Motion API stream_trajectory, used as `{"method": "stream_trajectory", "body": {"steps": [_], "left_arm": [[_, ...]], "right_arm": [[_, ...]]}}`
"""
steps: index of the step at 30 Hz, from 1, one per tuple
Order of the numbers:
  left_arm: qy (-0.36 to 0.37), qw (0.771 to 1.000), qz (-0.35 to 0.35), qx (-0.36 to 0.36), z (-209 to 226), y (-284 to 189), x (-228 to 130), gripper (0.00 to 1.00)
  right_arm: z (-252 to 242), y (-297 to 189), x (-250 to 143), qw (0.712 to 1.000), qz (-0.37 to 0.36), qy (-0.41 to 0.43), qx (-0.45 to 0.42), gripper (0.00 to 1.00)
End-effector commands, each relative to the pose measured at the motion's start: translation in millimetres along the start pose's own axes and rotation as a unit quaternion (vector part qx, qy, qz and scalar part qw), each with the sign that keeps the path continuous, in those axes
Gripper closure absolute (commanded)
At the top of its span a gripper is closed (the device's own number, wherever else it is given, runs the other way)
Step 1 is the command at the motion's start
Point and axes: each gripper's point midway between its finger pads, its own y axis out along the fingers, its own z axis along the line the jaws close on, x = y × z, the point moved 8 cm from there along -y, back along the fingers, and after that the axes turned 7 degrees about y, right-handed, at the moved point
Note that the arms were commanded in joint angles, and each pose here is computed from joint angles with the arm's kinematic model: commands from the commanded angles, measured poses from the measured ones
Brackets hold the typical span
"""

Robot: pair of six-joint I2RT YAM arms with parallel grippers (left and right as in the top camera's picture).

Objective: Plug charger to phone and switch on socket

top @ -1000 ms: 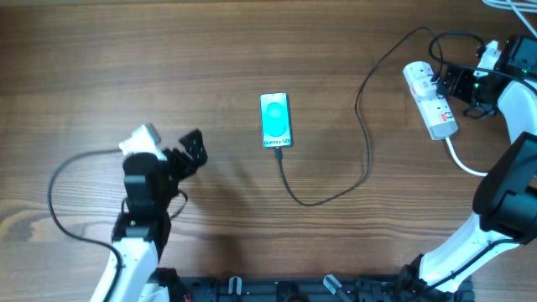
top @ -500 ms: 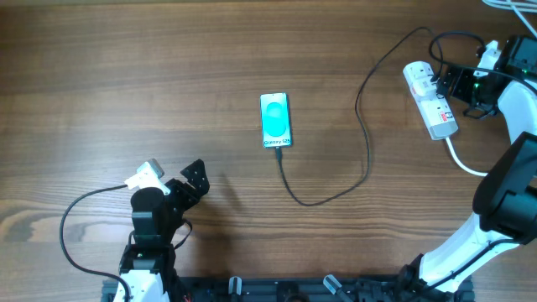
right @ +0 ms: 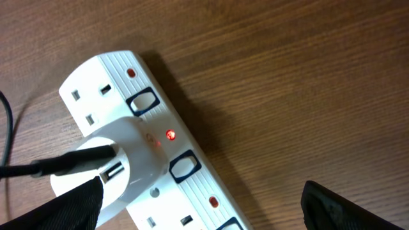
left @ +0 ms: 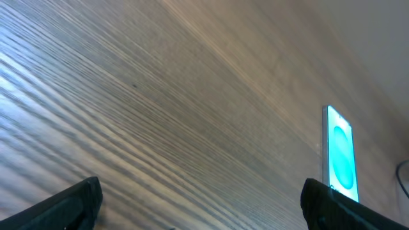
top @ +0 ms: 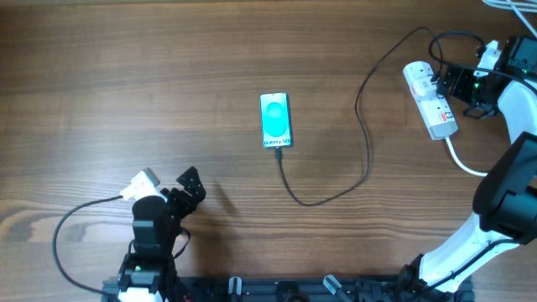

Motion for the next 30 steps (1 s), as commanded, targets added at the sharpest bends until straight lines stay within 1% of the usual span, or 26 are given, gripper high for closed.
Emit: {"method": "stream_trajectory", "body": {"steps": [1,4,6,7,9,10,13,19,21,30], "left_arm": [[0.07,0.995,-0.067,-0.025,-9,-11,16,0.0],[0.132,0.982,-0.12,-0.061,-20,-22,29,0.0],[0.198,0.964,-0.153,-0.095,-30,-32,34,0.0],[0.219,0.955,-0.169,-0.104,-33,-36,37,0.0],[0.239,0.946,-0.191,-0.109,-36,-41,40,0.0],[0.26,0.937,-0.204,-0.115,-39,-44,42,0.0],[0.303,0.918,-0.219,-0.13,-44,-48,43,0.0],[0.342,0.906,-0.23,-0.099,-39,-48,46,0.0],[0.339,0.907,-0.232,-0.087,-37,-48,47,0.0],[0.338,0.908,-0.236,-0.079,-36,-48,49,0.0]], "right_arm": [[1,3,-2,1.0,0.004,-0.011,0.0,0.0],[1,3,-2,1.0,0.004,-0.011,0.0,0.0],[1,3,-2,1.0,0.004,-0.011,0.0,0.0],[1,3,-2,1.0,0.004,-0.011,0.0,0.0],[1,3,-2,1.0,0.004,-0.011,0.0,0.0],[1,3,-2,1.0,0.004,-0.011,0.0,0.0],[1,3,-2,1.0,0.004,-0.011,0.0,0.0],[1,3,-2,1.0,0.004,-0.01,0.0,0.0],[1,3,-2,1.0,0.004,-0.011,0.0,0.0],[1,3,-2,1.0,0.004,-0.011,0.0,0.0]]}}
